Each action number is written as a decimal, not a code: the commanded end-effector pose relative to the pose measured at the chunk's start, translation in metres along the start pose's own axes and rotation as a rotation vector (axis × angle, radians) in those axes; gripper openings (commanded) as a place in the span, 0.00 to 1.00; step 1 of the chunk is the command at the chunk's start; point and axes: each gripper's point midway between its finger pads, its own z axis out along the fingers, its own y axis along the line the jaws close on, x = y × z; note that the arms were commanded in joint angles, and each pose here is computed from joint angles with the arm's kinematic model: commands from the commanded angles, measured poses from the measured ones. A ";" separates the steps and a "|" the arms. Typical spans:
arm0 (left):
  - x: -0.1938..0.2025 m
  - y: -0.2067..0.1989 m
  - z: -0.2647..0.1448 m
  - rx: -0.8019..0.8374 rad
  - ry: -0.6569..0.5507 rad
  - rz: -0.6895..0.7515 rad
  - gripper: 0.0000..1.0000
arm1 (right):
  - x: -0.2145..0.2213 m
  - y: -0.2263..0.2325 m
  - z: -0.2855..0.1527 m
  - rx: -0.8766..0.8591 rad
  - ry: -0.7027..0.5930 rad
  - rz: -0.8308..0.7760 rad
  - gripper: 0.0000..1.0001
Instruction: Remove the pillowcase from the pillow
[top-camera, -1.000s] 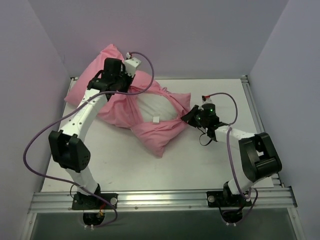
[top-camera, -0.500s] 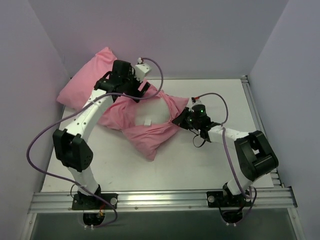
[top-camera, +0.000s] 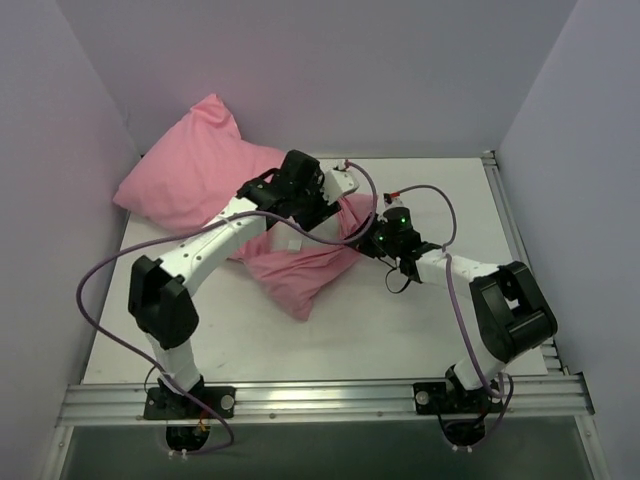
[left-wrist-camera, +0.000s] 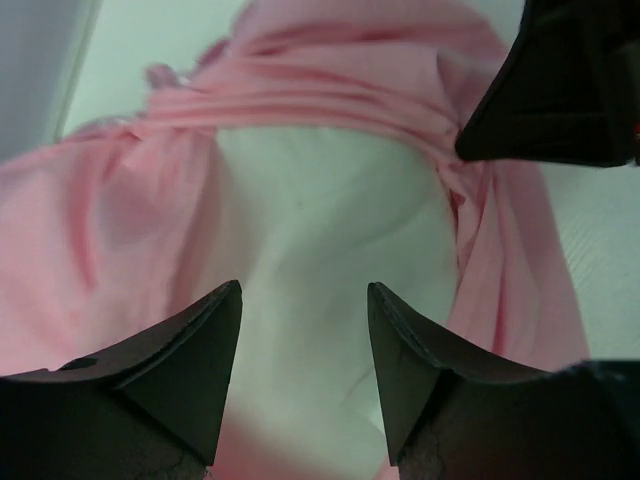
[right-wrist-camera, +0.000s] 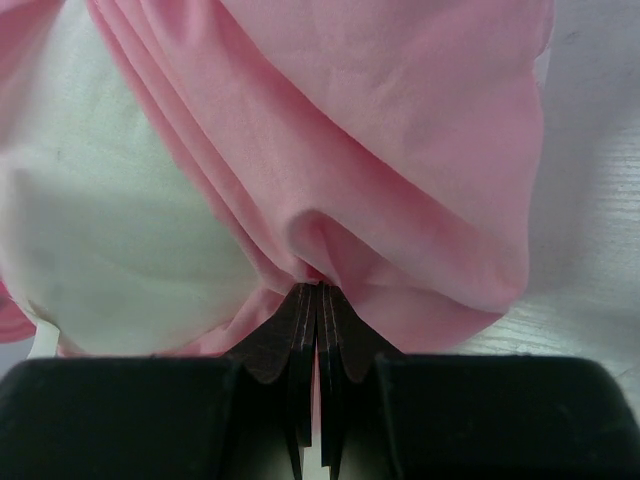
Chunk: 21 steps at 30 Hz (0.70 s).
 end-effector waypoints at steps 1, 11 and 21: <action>0.024 0.002 0.027 -0.016 0.077 0.062 0.63 | -0.023 0.027 -0.008 -0.065 -0.056 0.004 0.00; 0.064 0.011 0.082 -0.058 0.213 0.044 0.88 | -0.019 0.021 -0.007 -0.054 -0.044 0.011 0.00; 0.105 0.019 0.074 -0.056 0.268 -0.036 0.02 | -0.069 -0.006 -0.015 0.066 -0.160 0.013 0.00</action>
